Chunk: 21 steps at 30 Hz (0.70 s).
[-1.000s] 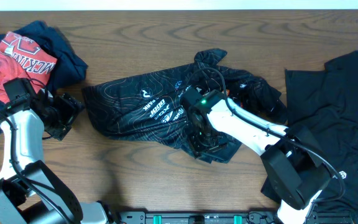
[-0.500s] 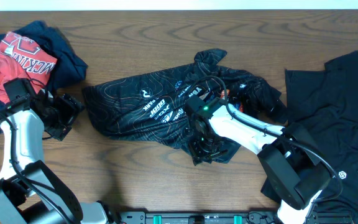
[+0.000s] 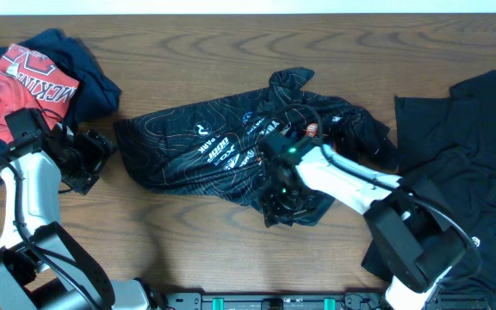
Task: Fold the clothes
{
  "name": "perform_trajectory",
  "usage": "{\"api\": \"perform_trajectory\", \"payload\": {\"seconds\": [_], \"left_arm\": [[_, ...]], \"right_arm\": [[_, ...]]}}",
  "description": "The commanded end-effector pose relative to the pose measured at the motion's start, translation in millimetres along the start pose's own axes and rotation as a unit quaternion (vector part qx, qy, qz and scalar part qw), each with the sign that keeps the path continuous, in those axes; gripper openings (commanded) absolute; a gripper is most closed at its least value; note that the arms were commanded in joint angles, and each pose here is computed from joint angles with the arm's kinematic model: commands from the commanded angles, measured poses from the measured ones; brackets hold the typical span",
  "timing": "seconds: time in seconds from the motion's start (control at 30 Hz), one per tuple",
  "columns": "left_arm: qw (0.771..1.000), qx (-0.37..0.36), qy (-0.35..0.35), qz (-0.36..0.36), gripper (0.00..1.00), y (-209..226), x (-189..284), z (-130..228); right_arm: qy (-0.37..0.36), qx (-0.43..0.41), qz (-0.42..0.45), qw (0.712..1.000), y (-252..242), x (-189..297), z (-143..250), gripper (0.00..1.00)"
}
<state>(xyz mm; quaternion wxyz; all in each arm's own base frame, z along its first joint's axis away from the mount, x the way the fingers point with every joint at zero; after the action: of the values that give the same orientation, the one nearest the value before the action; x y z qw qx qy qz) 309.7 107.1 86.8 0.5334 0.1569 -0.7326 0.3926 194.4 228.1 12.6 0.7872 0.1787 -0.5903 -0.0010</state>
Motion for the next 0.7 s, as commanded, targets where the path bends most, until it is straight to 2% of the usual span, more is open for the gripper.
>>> {"api": "perform_trajectory", "payload": {"seconds": [0.0, 0.07, 0.17, 0.2, 0.27, 0.5, 0.6, 0.67], "left_arm": [[1.000, -0.008, -0.004, 0.005, 0.82, -3, 3, -1], [1.000, -0.008, -0.005, 0.005, 0.82, -3, 3, -1], [1.000, -0.008, -0.004, 0.005, 0.82, -3, 3, -1], [1.000, -0.008, -0.004, 0.005, 0.82, -3, 3, -1], [1.000, -0.008, -0.004, 0.005, 0.82, -3, 3, -1], [1.000, -0.008, -0.004, 0.005, 0.82, -3, 3, -1], [1.000, -0.008, -0.004, 0.005, 0.82, -3, 3, -1], [1.000, -0.008, -0.004, 0.005, 0.82, -3, 3, -1]], "right_arm": [[0.029, -0.044, 0.018, 0.998, -35, -19, 11, 0.61], [0.036, -0.055, 0.019, 0.998, -44, -20, 15, 0.51], [0.039, -0.066, 0.017, 0.997, -53, -21, 17, 0.46], [0.040, -0.070, 0.016, 0.997, -55, -21, 17, 0.46], [0.040, -0.076, 0.016, 0.996, -58, -21, 18, 0.54], [0.015, -0.084, 0.060, 0.995, -81, -18, 8, 0.61], [0.000, -0.103, 0.046, 0.994, -88, -13, -2, 0.60], [-0.009, -0.114, 0.039, 0.993, -96, -6, -9, 0.55]]}}
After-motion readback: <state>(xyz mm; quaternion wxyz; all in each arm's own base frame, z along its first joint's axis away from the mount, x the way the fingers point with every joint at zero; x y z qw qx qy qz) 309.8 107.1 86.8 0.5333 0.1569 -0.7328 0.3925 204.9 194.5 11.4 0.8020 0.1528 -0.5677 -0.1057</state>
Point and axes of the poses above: each gripper's point midway between its finger pads, its own x axis back along the fingers, its own y axis along the line the jaws close on, z = x × y, the point moved 1 cm from there along x, back along the fingers, and after that the axes turned 4 degrees about -x, right-handed, at the moved point
